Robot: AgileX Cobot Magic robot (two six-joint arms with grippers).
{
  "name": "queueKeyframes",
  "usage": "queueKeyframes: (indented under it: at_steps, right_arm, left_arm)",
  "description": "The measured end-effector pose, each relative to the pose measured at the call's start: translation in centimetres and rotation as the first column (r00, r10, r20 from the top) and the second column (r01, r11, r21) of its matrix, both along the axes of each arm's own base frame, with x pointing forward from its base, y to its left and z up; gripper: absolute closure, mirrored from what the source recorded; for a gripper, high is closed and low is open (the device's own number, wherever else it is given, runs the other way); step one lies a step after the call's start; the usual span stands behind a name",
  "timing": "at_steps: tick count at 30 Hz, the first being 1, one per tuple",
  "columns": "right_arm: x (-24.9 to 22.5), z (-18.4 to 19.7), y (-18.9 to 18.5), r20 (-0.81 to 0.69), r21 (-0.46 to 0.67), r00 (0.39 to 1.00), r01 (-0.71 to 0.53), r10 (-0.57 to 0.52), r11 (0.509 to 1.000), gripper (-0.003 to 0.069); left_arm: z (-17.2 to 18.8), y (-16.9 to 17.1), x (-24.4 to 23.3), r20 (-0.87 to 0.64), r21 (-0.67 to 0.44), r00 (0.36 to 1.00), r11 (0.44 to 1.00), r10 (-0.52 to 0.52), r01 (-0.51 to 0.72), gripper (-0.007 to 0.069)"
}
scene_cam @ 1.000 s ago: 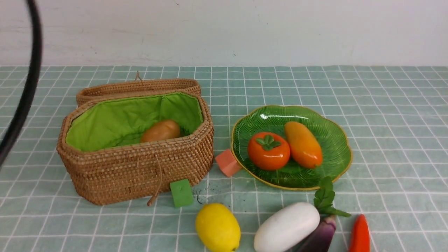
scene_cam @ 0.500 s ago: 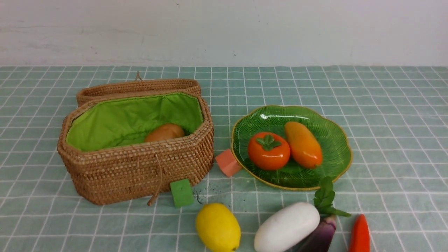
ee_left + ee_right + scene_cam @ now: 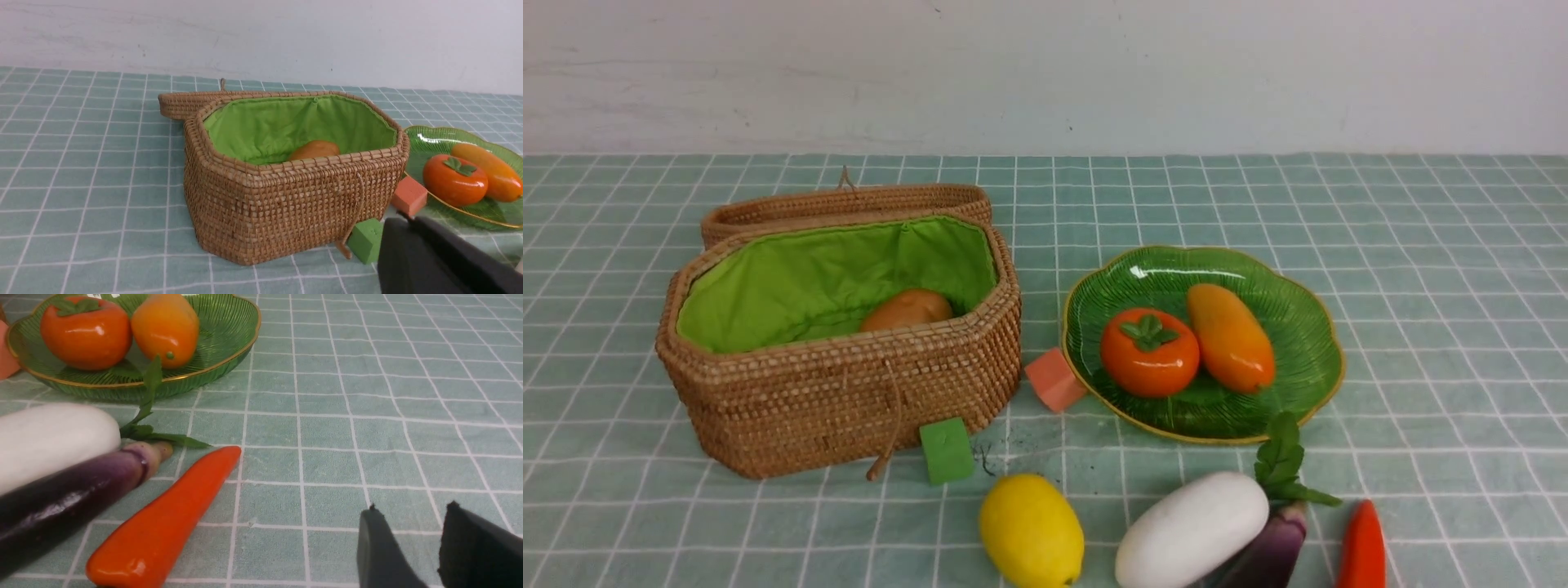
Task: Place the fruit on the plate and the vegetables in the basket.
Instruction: Use the right arm to grab a carrot and put it into the left basket
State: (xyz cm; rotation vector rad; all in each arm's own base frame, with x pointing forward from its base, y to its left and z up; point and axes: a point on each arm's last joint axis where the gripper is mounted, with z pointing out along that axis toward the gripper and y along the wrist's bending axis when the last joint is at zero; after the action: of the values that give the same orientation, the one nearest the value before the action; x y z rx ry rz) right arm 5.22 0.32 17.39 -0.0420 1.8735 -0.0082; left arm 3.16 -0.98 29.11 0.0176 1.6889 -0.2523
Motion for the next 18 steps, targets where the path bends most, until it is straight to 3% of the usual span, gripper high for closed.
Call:
queueKeyframes:
  at_steps: [5, 6, 7, 12, 15, 18]
  right_arm:
    - [0.0, 0.0, 0.0, 0.0, 0.0, 1.0, 0.0, 0.0, 1.0, 0.0418]
    - [0.0, 0.0, 0.0, 0.0, 0.0, 1.0, 0.0, 0.0, 1.0, 0.0418]
    - [0.0, 0.0, 0.0, 0.0, 0.0, 1.0, 0.0, 0.0, 1.0, 0.0418]
    - [0.0, 0.0, 0.0, 0.0, 0.0, 1.0, 0.0, 0.0, 1.0, 0.0418]
    - [0.0, 0.0, 0.0, 0.0, 0.0, 1.0, 0.0, 0.0, 1.0, 0.0418]
    - [0.0, 0.0, 0.0, -0.001, 0.0, 1.0, 0.0, 0.0, 1.0, 0.0418]
  left_arm:
    - [-3.3, 0.2, 0.7, 0.093, -0.01, 0.995, 0.999, 0.039, -0.038, 0.0638]
    - [-3.2, 0.2, 0.6, 0.101, -0.012, 0.995, 1.0, -0.02, 0.021, 0.0638]
    - [-4.8, 0.3, 1.2, 0.071, 0.009, 0.996, 0.999, 0.048, -0.049, 0.0638]
    - [-10.3, 0.5, 2.0, -0.126, 0.061, 0.987, 0.994, 0.095, -0.088, 0.0638]
    - [-12.2, 0.6, 1.9, -0.231, 0.091, 0.966, 0.991, 0.117, -0.099, 0.0638]
    - [-12.3, 0.7, 1.9, -0.226, 0.122, 0.965, 0.987, 0.13, -0.104, 0.0635]
